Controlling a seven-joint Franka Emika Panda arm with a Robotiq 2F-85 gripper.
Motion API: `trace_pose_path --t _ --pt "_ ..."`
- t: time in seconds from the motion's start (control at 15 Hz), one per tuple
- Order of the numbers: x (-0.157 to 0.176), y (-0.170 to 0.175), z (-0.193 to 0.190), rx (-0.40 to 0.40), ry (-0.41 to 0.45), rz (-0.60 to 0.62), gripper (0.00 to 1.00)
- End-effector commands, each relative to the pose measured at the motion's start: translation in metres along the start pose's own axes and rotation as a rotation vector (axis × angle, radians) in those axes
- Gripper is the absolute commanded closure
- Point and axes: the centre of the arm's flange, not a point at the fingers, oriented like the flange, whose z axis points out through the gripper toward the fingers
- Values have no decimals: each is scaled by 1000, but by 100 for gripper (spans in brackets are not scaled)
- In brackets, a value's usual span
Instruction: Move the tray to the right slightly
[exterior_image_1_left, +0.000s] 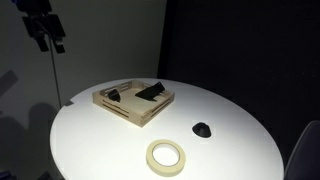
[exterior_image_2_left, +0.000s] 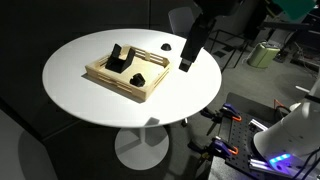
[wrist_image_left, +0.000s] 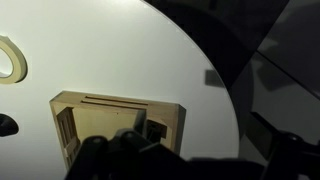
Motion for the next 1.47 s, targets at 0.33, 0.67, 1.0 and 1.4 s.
trace_pose_path --t 0.33,0.67,1.0,1.4 --pt "21 20 -5 12 3 -1 0" --pt "49 53 -6 46 18 44 0" --pt "92 88 7 87 41 72 0" --pt "119 127 34 84 -6 24 0"
